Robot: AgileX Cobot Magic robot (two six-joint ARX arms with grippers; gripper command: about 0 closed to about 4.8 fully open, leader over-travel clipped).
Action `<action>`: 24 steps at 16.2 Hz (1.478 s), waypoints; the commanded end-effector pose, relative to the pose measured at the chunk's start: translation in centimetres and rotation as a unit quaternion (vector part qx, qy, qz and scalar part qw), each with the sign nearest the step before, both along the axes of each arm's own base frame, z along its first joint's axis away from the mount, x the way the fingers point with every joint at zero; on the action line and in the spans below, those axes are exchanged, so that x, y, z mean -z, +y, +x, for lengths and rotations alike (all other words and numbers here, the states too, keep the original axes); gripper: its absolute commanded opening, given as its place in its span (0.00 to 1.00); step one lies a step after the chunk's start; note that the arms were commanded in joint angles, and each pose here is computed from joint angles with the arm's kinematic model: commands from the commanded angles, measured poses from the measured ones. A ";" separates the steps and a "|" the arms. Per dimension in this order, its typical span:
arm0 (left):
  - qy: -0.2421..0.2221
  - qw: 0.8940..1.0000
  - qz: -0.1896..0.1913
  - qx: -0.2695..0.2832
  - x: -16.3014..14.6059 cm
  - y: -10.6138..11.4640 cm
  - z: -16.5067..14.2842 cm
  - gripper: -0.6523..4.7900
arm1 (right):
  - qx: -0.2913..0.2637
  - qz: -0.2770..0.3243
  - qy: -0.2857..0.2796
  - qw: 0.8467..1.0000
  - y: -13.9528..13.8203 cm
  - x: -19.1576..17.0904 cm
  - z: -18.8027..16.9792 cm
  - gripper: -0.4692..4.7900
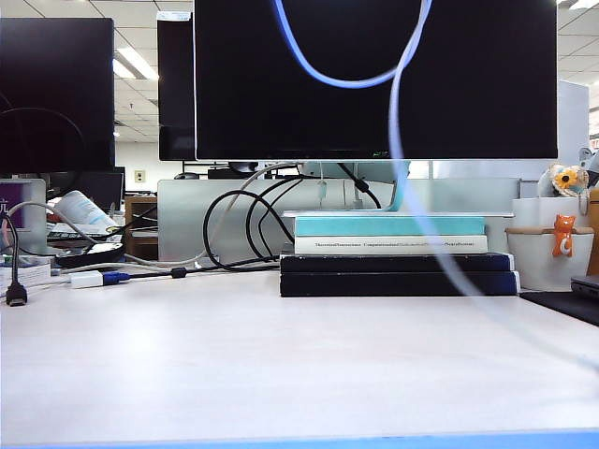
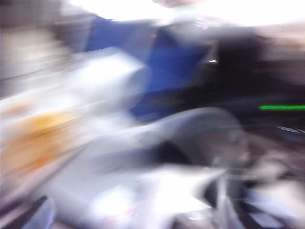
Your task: Unfold the white charging cable into a straight cable.
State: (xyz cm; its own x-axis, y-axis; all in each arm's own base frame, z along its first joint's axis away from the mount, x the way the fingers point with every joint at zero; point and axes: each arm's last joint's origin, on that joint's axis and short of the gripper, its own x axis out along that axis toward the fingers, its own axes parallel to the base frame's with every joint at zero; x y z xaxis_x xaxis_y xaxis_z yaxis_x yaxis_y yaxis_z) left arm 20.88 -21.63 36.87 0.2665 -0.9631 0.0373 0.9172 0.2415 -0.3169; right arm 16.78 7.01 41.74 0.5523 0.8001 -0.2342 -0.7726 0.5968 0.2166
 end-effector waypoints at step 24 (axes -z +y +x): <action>-0.097 0.984 -0.085 0.122 -2.9 0.6 -0.8 0.15 | -0.158 0.012 0.101 0.982 0.4 2.2 -1.0 0.31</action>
State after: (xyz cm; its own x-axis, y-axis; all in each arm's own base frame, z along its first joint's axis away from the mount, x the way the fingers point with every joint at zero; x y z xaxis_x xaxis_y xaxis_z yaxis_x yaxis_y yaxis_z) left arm 20.18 -21.04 39.56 0.0407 -0.9724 0.2298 0.9914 0.0107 -0.1305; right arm 15.56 7.36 39.51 0.1903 0.9408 -0.2805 -0.8540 0.2995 0.4255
